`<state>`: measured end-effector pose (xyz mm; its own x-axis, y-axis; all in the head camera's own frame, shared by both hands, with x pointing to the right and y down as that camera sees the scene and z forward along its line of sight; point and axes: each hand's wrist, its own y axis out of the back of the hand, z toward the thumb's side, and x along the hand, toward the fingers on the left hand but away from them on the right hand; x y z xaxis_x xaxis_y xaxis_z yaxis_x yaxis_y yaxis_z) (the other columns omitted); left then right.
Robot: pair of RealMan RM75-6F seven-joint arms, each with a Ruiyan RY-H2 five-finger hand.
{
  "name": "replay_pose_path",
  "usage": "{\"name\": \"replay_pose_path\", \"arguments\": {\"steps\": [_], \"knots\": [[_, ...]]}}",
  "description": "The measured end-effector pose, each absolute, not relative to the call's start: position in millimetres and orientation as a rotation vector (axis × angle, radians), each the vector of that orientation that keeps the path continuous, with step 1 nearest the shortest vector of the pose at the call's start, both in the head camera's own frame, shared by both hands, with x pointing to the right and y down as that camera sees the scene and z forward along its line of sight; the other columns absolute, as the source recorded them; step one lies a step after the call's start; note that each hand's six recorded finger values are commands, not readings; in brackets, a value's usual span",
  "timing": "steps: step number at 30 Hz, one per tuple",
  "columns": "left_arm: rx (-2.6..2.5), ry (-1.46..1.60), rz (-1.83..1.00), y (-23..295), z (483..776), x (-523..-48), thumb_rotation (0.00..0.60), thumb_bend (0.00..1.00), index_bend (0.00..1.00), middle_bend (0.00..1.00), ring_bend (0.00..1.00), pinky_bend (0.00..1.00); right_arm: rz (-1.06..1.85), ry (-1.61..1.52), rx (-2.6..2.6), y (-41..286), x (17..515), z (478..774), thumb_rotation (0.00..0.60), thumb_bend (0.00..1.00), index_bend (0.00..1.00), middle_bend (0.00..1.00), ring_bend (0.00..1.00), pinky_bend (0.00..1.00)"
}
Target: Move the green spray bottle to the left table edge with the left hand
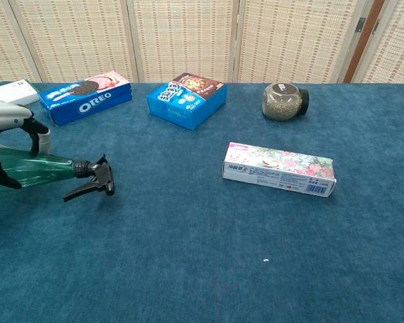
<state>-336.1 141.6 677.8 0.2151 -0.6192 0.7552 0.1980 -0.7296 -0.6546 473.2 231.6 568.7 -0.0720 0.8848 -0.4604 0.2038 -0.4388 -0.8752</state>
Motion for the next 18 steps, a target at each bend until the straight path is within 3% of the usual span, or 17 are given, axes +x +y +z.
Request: {"name": "replay_pose_path", "arguments": {"steps": [18], "knots": [[-2.151, 1.068, -1.393, 131.2, 653.8, -346.1, 0.6, 0.0, 0.65, 0.54, 0.28, 0.1, 1.557, -1.193, -1.641, 232.8, 474.3, 570.0, 0.6, 0.0, 0.11, 0.16, 0.21, 0.41]]}}
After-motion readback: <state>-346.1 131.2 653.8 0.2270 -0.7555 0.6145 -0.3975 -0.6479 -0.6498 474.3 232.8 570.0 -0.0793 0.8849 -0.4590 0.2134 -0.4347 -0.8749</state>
